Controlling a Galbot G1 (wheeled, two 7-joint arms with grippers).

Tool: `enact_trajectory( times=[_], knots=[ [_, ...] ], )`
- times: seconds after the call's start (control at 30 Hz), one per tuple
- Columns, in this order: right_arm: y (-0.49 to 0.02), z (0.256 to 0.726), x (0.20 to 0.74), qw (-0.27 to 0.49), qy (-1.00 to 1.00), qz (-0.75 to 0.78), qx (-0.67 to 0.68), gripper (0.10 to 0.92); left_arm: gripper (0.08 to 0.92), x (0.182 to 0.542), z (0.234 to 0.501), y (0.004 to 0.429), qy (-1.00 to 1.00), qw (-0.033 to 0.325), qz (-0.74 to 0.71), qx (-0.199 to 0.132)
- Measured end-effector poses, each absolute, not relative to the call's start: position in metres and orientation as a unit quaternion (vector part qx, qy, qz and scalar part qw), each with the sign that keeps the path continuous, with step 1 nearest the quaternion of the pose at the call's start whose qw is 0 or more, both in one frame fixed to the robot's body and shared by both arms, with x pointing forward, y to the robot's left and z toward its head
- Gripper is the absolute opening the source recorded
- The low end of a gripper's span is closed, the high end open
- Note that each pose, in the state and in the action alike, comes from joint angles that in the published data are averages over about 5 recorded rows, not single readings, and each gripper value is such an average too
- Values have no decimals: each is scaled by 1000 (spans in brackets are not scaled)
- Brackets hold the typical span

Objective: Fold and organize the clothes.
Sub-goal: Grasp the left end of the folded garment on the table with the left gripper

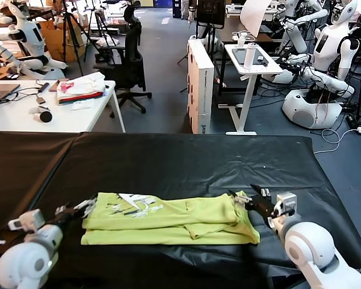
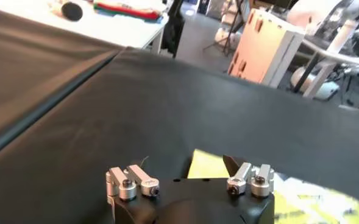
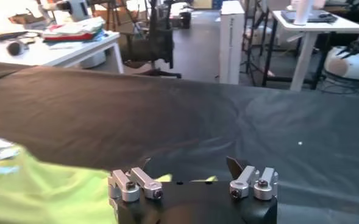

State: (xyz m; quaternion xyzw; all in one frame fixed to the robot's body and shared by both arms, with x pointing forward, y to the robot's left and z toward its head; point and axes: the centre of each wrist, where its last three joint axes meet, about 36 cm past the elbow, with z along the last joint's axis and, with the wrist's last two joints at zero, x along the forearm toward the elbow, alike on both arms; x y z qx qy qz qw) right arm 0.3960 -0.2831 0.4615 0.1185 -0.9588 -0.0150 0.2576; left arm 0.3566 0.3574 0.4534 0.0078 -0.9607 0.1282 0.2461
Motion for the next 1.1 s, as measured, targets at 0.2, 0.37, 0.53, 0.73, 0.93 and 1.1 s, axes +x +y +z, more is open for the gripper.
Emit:
enact_trajectory(
  times=[0.2, 0.37, 0.53, 0.73, 0.93, 1.1],
  knots=[
    [-283, 448, 404, 273, -956, -29, 100, 873, 907, 370, 435, 358, -954, 266, 137, -3],
    [-283, 443, 406, 283, -954, -34, 97, 778, 907, 375, 425, 355, -950, 280, 140, -7],
    [-282, 439, 406, 286, -952, -38, 97, 709, 902, 379, 421, 355, -949, 282, 141, -7],
    [-281, 435, 407, 289, -951, -40, 97, 618, 814, 383, 418, 358, -950, 281, 140, -2],
    [-282, 434, 409, 289, -952, -40, 95, 365, 648, 384, 415, 358, -949, 283, 140, 0],
    [-282, 433, 410, 288, -952, -40, 94, 160, 355, 380, 416, 354, -948, 285, 140, -9]
  ],
)
